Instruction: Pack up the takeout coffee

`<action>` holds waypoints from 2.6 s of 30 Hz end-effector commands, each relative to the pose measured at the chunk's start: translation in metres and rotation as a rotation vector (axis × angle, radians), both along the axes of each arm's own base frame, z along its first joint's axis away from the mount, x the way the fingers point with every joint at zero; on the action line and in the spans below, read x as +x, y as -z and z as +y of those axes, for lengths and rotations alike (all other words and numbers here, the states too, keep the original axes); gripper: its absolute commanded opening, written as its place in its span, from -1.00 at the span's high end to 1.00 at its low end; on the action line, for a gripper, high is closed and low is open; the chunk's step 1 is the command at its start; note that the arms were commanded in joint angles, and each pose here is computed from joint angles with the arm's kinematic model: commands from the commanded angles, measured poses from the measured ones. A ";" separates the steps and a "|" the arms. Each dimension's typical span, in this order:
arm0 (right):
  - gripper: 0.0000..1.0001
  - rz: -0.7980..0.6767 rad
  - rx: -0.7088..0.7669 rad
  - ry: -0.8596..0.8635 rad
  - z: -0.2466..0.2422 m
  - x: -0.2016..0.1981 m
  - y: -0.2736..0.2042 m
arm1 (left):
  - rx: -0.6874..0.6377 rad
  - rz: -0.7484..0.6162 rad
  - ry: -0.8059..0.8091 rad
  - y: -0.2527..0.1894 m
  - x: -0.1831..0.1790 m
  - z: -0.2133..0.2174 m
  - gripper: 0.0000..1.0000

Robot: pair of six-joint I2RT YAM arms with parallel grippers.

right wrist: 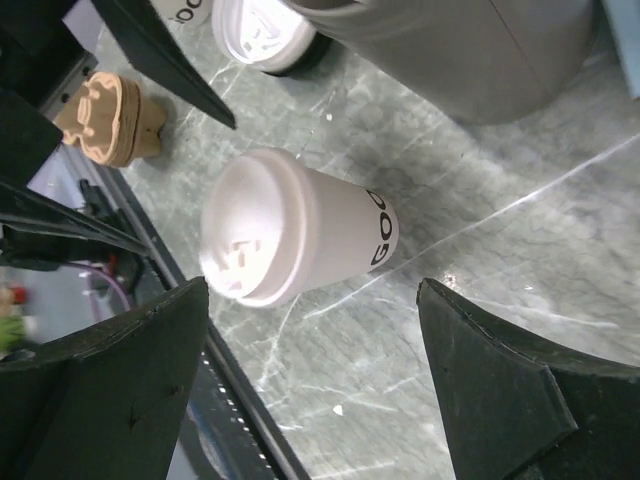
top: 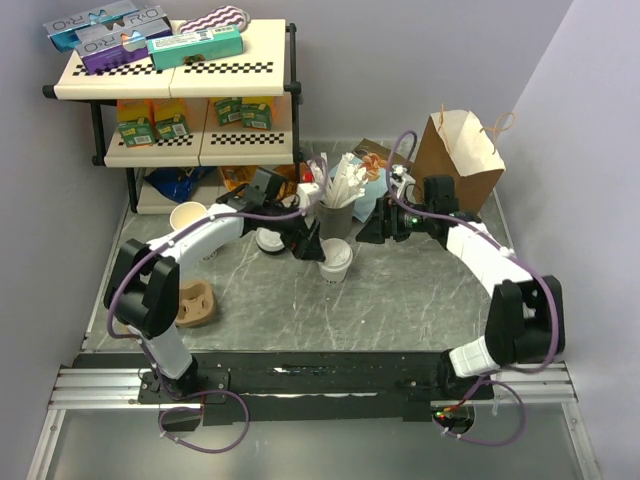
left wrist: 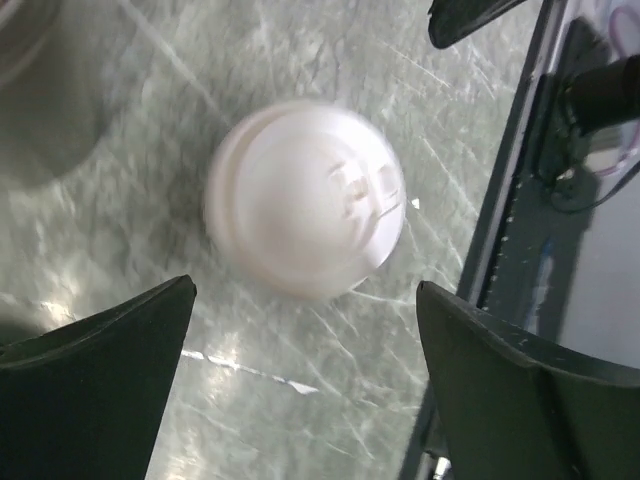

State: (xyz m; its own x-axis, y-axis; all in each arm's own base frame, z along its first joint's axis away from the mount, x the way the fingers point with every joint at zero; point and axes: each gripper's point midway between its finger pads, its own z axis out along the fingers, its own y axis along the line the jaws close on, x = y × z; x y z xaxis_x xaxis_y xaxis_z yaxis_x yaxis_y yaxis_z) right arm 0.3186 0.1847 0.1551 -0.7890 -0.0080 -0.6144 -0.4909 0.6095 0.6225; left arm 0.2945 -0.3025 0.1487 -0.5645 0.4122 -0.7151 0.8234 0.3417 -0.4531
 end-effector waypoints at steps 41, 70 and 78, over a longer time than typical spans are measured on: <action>-0.84 -0.125 -0.012 0.156 -0.060 -0.030 -0.025 | 0.202 -0.415 0.217 -0.002 -0.006 -0.049 -0.81; -0.86 0.036 0.079 -0.097 0.018 -0.019 0.002 | -0.139 0.122 -0.160 -0.022 -0.002 -0.013 -0.99; -0.75 0.097 0.060 -0.117 0.034 -0.019 0.008 | -0.201 0.289 -0.256 -0.010 0.012 -0.006 -0.99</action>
